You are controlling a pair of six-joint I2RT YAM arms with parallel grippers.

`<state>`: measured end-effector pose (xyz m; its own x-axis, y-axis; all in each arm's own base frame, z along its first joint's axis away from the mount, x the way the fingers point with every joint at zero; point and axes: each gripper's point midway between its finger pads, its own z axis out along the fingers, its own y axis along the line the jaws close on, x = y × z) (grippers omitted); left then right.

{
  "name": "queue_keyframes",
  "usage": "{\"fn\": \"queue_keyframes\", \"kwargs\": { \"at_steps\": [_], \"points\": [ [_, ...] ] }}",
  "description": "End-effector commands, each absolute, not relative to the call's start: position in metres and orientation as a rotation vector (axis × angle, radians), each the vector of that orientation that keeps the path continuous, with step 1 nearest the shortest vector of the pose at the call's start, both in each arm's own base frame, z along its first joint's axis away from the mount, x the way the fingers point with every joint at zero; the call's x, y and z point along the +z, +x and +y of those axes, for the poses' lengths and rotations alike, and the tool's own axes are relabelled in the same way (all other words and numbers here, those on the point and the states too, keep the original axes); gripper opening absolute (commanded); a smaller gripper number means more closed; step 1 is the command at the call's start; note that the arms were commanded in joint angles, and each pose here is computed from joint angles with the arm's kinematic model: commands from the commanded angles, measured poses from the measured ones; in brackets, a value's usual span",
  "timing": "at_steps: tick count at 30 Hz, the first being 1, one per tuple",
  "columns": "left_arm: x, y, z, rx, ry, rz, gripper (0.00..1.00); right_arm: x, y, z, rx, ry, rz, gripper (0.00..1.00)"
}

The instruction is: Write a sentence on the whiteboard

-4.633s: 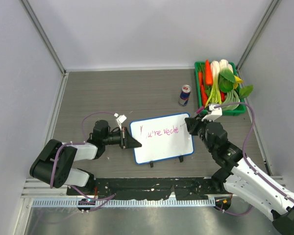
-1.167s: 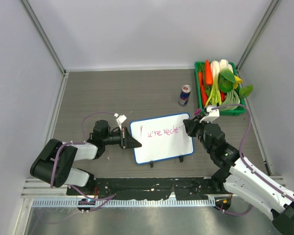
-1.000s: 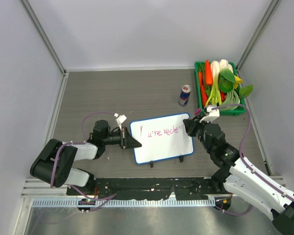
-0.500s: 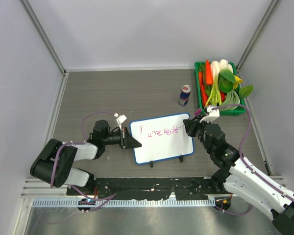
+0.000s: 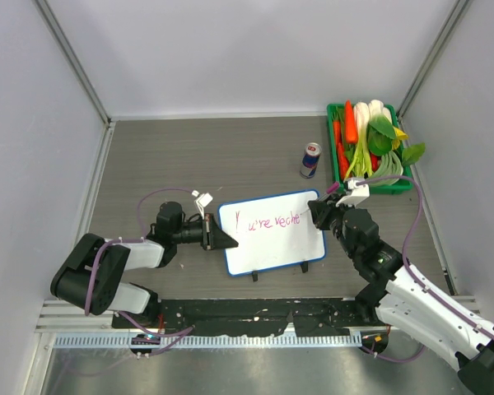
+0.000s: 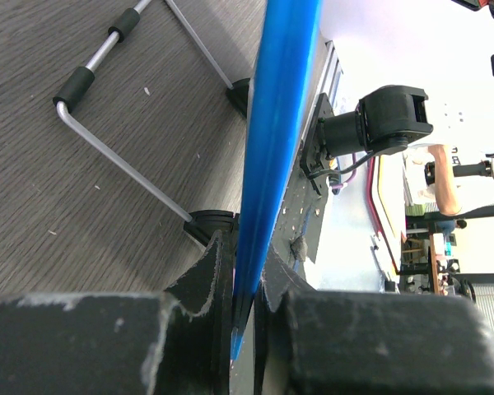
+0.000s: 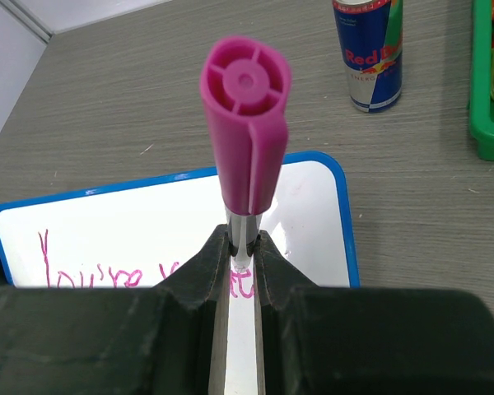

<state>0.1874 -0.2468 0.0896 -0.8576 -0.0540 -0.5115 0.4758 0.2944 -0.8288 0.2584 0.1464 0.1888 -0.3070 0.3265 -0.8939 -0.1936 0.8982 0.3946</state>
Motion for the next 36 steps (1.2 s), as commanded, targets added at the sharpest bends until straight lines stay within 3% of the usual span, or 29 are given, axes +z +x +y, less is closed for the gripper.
{"fn": "queue_keyframes", "kwargs": {
  "at_steps": [1,36],
  "points": [
    [0.067,0.193,-0.240,-1.505,0.256,2.231,0.00,0.199,0.263,0.144,0.514,0.117,1.768,0.01],
    [0.068,0.193,-0.241,-1.511,0.261,2.227,0.00,0.170,0.272,0.142,0.447,0.141,1.820,0.02]
  ]
}}
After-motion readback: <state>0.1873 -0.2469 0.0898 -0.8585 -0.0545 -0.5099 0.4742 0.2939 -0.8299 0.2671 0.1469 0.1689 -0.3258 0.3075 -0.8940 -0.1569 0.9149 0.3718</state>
